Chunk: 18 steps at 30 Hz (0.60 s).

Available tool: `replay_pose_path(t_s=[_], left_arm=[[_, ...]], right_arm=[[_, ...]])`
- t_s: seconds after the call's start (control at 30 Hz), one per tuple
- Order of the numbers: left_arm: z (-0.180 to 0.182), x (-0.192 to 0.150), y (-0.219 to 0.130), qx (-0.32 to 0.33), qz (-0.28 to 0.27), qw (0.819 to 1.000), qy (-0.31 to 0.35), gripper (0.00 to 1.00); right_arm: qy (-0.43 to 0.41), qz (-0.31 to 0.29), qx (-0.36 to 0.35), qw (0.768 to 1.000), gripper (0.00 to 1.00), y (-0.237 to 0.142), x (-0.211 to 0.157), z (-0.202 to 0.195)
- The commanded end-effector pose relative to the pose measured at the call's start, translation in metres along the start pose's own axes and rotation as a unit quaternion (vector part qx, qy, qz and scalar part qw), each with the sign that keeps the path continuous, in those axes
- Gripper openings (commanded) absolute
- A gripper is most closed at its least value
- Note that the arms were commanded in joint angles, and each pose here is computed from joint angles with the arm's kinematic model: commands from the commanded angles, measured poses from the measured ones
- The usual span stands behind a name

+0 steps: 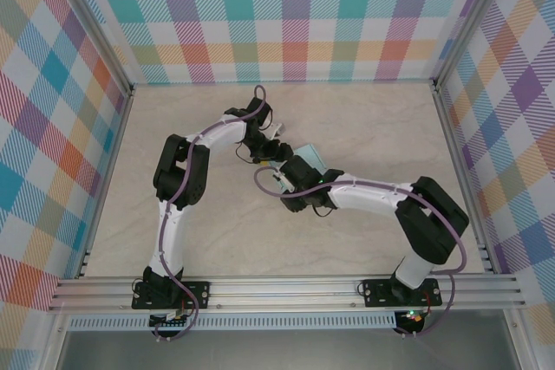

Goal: Fold the paper box

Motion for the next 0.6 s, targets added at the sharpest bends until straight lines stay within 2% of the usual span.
replay_pose_path(t_s=[0.0, 0.2, 0.3, 0.57], left_arm=[[0.048, -0.070, 0.050, 0.087, 0.138, 0.984, -0.067, 0.72], [0.046, -0.071, 0.051, 0.078, 0.134, 0.986, -0.068, 0.72], [0.047, -0.071, 0.052, 0.078, 0.133, 0.986, -0.065, 0.72], [0.047, -0.072, 0.052, 0.076, 0.134, 0.986, -0.066, 0.70]], right_arm=[[-0.030, -0.016, -0.031, 0.999, 0.43, -0.002, 0.012, 0.000], [-0.029, -0.007, -0.090, 0.996, 0.44, 0.008, 0.012, -0.013], [-0.031, 0.006, -0.113, 0.993, 0.40, 0.016, 0.012, -0.018], [-0.022, 0.004, -0.117, 0.993, 0.34, 0.018, 0.011, -0.019]])
Point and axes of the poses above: each hand's point on the last joint's axis, 136 mm out from that joint toward the fingers, its own y axis out along the fingers, its own z axis along the line the jaws close on, x = y × z, the point moved 4 cm from there along -y, back along the fingers, and after that the axes turned 7 degrees about y, right-handed, at the moved point
